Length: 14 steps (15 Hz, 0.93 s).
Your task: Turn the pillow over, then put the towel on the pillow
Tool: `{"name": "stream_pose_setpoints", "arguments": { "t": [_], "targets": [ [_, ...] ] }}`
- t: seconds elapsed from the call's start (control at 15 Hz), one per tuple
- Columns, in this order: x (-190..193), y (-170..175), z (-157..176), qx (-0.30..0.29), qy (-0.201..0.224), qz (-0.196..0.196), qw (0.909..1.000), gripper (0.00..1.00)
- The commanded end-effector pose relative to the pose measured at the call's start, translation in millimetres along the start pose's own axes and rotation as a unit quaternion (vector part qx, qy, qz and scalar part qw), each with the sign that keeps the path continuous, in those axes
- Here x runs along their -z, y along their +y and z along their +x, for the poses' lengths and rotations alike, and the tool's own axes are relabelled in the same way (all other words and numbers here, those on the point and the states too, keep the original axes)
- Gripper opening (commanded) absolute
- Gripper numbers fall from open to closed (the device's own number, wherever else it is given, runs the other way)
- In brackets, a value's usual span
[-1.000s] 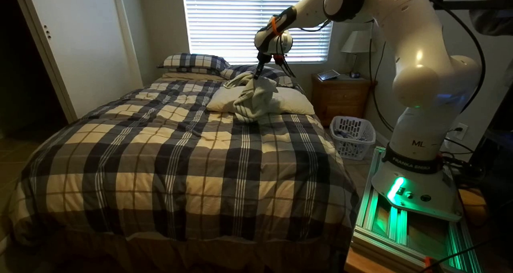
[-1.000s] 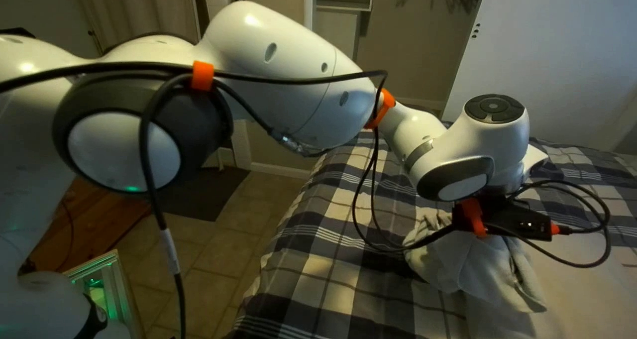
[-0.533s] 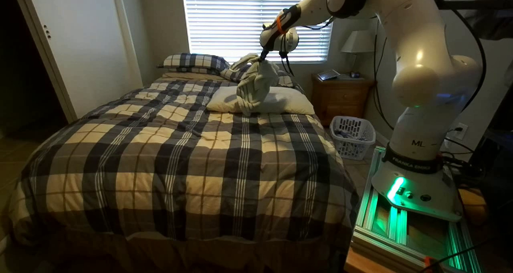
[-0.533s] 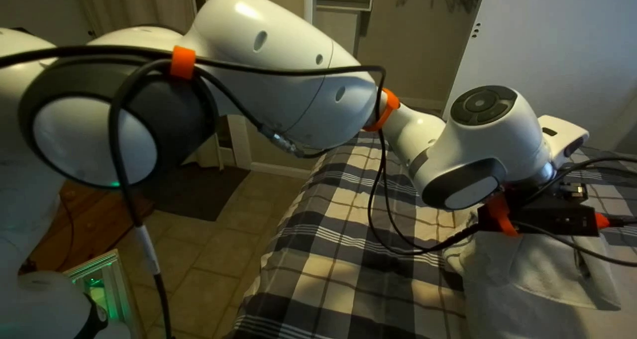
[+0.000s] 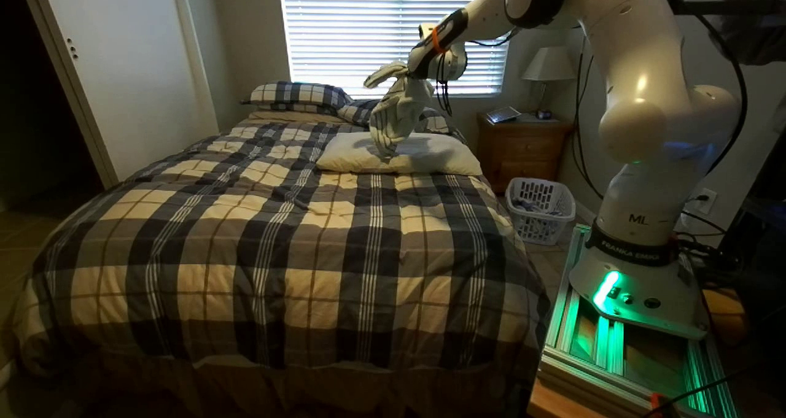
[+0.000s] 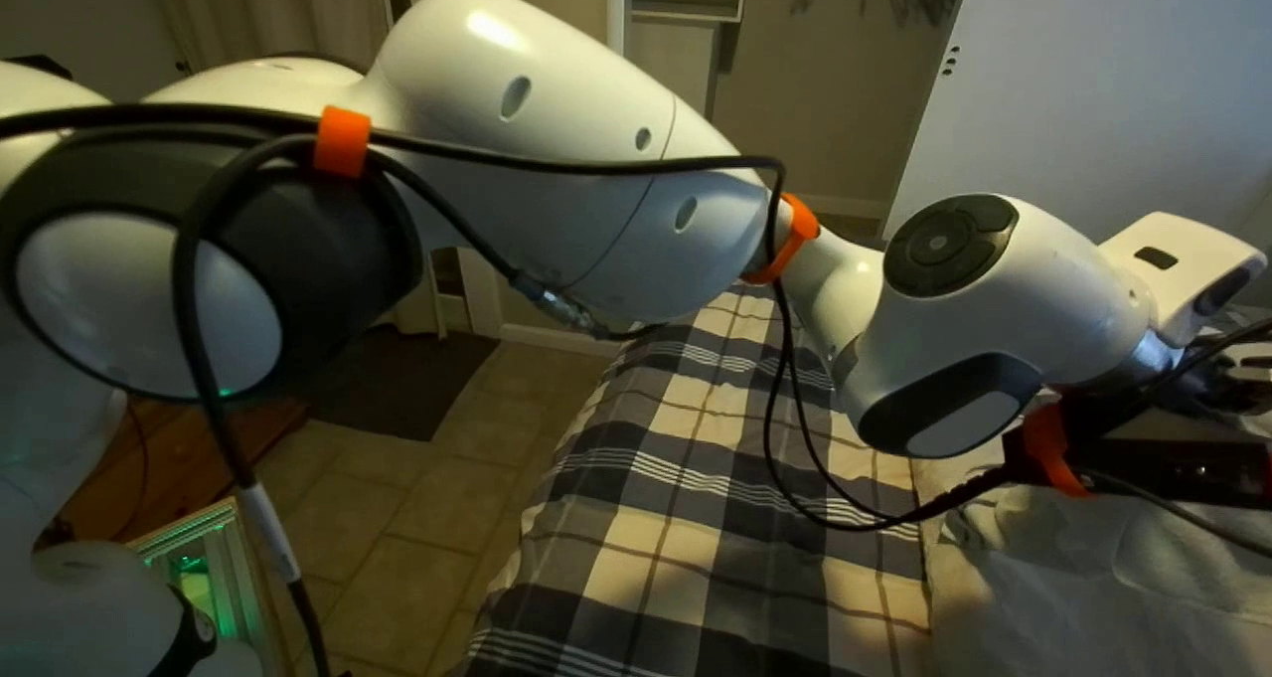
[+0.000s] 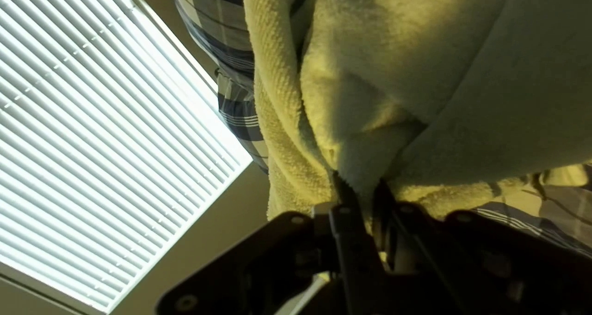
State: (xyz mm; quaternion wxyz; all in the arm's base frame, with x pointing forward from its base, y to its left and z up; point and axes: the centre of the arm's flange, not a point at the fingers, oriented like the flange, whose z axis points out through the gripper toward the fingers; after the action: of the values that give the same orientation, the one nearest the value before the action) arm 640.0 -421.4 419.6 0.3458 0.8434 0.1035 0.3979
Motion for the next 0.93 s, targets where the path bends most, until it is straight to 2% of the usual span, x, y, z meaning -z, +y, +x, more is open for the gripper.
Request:
{"name": "stream_pose_setpoints", "arguments": {
  "t": [0.0,0.27,0.33,0.4,0.87],
  "targets": [
    [4,10,-13,-0.022,0.0,-0.025,0.9995,0.05],
    [1,23,-30,-0.024,-0.005,-0.048,0.9985,0.08],
    [-1,24,-33,-0.024,-0.005,-0.053,0.9983,0.37],
    [-1,25,-35,-0.02,-0.007,-0.06,0.998,0.38],
    [4,29,-36,-0.017,0.003,-0.076,0.997,0.86]
  ]
}}
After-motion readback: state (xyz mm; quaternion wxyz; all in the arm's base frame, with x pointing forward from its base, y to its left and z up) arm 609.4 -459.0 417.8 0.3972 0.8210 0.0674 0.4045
